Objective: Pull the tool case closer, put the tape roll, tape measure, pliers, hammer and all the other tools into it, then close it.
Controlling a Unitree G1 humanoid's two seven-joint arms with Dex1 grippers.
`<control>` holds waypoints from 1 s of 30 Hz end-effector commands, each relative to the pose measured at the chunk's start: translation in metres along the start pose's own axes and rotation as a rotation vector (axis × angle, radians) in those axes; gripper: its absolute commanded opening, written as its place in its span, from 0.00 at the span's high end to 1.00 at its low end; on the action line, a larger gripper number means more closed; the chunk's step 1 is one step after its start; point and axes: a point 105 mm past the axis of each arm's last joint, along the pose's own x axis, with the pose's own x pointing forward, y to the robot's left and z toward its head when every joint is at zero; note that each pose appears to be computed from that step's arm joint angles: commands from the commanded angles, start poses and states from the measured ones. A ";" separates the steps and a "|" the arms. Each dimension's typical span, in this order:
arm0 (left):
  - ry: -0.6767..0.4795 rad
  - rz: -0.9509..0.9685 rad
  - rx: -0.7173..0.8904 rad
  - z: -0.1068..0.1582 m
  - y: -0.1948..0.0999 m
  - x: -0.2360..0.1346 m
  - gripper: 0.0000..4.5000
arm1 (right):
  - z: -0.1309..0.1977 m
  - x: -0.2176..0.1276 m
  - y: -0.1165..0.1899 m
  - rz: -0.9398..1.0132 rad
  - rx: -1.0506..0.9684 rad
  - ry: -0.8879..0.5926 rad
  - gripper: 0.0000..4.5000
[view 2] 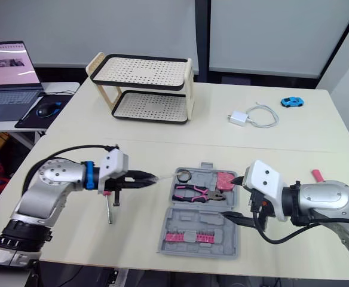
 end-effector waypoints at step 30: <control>0.243 -0.186 0.037 0.003 -0.053 0.098 0.95 | -0.021 -0.007 0.010 -0.039 0.001 0.096 0.00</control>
